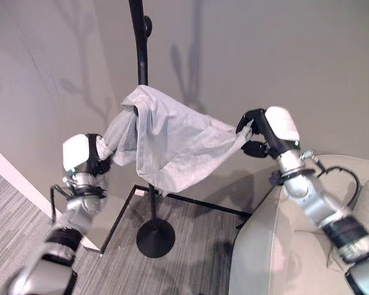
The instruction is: Hang the clothes on the sofa on the clothes rack.
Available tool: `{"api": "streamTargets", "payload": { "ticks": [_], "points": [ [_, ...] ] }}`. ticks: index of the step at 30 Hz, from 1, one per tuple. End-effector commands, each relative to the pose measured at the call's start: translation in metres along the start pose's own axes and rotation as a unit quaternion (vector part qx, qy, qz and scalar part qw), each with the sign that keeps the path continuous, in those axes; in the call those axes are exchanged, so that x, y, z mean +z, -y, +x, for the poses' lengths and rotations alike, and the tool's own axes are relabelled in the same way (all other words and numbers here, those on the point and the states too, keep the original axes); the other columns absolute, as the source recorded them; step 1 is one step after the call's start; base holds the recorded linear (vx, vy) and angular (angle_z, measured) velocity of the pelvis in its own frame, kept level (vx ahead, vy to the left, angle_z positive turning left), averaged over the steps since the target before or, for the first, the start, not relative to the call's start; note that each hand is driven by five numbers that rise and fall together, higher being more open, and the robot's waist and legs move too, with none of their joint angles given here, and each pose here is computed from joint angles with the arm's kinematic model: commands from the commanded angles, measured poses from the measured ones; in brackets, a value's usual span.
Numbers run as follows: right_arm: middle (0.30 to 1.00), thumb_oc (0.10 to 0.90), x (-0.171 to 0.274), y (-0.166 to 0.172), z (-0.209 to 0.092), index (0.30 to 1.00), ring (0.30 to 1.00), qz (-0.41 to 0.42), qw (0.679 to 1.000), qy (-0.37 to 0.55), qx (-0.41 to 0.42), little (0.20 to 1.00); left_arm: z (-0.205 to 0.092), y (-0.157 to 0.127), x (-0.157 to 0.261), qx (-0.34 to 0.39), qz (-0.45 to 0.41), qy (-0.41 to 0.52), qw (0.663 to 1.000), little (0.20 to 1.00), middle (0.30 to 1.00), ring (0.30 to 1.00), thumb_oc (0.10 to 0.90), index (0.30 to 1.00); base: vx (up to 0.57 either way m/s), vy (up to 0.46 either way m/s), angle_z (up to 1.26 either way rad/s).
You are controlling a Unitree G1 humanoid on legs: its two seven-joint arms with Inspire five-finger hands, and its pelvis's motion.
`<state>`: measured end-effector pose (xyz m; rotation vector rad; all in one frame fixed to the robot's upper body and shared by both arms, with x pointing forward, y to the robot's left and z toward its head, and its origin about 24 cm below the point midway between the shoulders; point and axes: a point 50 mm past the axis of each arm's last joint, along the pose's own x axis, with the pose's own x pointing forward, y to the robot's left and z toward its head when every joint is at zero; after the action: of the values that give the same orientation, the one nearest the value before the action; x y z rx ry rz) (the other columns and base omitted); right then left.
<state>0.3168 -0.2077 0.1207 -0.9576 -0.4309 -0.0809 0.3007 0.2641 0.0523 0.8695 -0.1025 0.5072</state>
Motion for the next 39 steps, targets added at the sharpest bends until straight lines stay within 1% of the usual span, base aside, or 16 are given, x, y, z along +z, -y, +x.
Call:
{"api": "streamTargets", "payload": {
  "ticks": [1, 2, 4, 6, 7, 8, 9, 10, 11, 17, 23, 25, 33, 35, 37, 39],
  "points": [
    [0.3, 0.4, -0.039, 0.013, -0.009, 0.3, 0.3, 0.018, 0.992, -0.108, -0.064, 0.3, -0.014, -0.009, -0.026, 0.025, -0.089, -0.078, 0.993, 0.3, 0.3, 0.3, 0.4, 0.3, -0.03, 0.003, -0.01],
    [0.3, 0.4, -0.033, -0.006, -0.017, 0.3, 0.3, 0.062, 0.99, -0.114, -0.046, 0.3, -0.026, 0.001, -0.02, 0.02, -0.16, -0.094, 0.983, 0.3, 0.3, 0.3, 0.4, 0.3, 0.0, 0.0, 0.0],
    [0.3, 0.4, -0.024, -0.027, -0.027, 0.3, 0.3, 0.127, 0.984, -0.12, -0.022, 0.3, -0.041, 0.013, -0.018, 0.015, -0.244, -0.128, 0.961, 0.3, 0.3, 0.3, 0.4, 0.3, 0.0, 0.0, 0.0],
    [0.3, 0.4, -0.01, -0.051, -0.036, 0.3, 0.3, 0.203, 0.971, -0.123, 0.009, 0.3, -0.054, 0.024, -0.013, -0.007, -0.319, -0.151, 0.936, 0.3, 0.3, 0.3, 0.4, 0.3, 0.0, 0.0, 0.0],
    [0.3, 0.4, 0.003, -0.068, -0.043, 0.3, 0.3, 0.262, 0.956, -0.124, 0.043, 0.3, -0.063, 0.03, -0.011, -0.02, -0.366, -0.166, 0.915, 0.314, 0.314, 0.314, 0.409, 0.314, 0.0, 0.0, 0.0],
    [0.3, 0.4, 0.003, -0.068, -0.044, 0.3, 0.3, 0.262, 0.956, -0.124, 0.044, 0.3, -0.064, 0.03, -0.011, -0.021, -0.366, -0.167, 0.915, 0.446, 0.446, 0.446, 0.497, 0.446, 0.0, 0.0, 0.0],
    [0.345, 0.43, 0.014, -0.083, -0.049, 0.345, 0.345, 0.308, 0.941, -0.123, 0.072, 0.345, -0.071, 0.035, -0.012, -0.038, -0.382, -0.179, 0.906, 0.9, 0.9, 0.9, 0.8, 0.9, 0.0, 0.0, 0.0],
    [0.573, 0.582, 0.018, -0.087, -0.051, 0.573, 0.573, 0.322, 0.935, -0.122, 0.085, 0.573, -0.074, 0.036, -0.013, -0.041, -0.388, -0.186, 0.902, 0.9, 0.9, 0.9, 0.8, 0.9, 0.0, 0.0, 0.0],
    [0.9, 0.8, 0.023, -0.091, -0.053, 0.9, 0.9, 0.332, 0.931, -0.116, 0.1, 0.9, -0.078, 0.038, -0.017, -0.043, -0.401, -0.199, 0.893, 0.9, 0.9, 0.9, 0.8, 0.9, 0.0, 0.008, 0.05],
    [0.9, 0.8, 0.028, -0.089, -0.054, 0.9, 0.9, 0.32, 0.934, -0.087, 0.137, 0.9, -0.096, 0.044, -0.032, -0.055, -0.425, -0.246, 0.869, 0.9, 0.9, 0.9, 0.8, 0.9, 0.0, 0.01, 0.04],
    [0.9, 0.8, 0.015, -0.08, -0.058, 0.9, 0.9, 0.288, 0.942, -0.089, 0.148, 0.9, -0.122, 0.05, -0.053, -0.073, -0.43, -0.298, 0.849, 0.9, 0.9, 0.9, 0.8, 0.9, 0.0, 0.002, 0.01],
    [0.9, 0.8, 0.008, -0.077, -0.06, 0.9, 0.9, 0.279, 0.943, -0.096, 0.155, 0.9, -0.134, 0.053, -0.065, -0.075, -0.437, -0.331, 0.833, 0.9, 0.9, 0.9, 0.8, 0.9, 0.0, 0.0, 0.0],
    [0.9, 0.8, -0.02, -0.071, -0.087, 0.9, 0.9, 0.283, 0.933, -0.137, 0.173, 0.9, -0.178, 0.056, -0.101, -0.084, -0.408, -0.42, 0.806, 0.9, 0.9, 0.9, 0.8, 0.9, 0.0, 0.001, -0.01],
    [0.9, 0.8, -0.024, -0.07, -0.093, 0.9, 0.9, 0.287, 0.93, -0.145, 0.181, 0.9, -0.186, 0.054, -0.108, -0.072, -0.411, -0.441, 0.795, 0.9, 0.9, 0.9, 0.8, 0.9, 0.0, 0.005, -0.02],
    [0.9, 0.8, -0.03, -0.067, -0.099, 0.9, 0.9, 0.295, 0.924, -0.156, 0.185, 0.9, -0.194, 0.051, -0.117, -0.07, -0.4, -0.457, 0.791, 0.9, 0.9, 0.9, 0.8, 0.9, 0.0, 0.0, 0.0],
    [0.9, 0.8, -0.03, -0.067, -0.099, 0.9, 0.9, 0.295, 0.924, -0.156, 0.185, 0.9, -0.194, 0.051, -0.117, -0.07, -0.4, -0.457, 0.791, 0.9, 0.9, 0.9, 0.8, 0.9, 0.0, 0.0, 0.0]
  ]
}}
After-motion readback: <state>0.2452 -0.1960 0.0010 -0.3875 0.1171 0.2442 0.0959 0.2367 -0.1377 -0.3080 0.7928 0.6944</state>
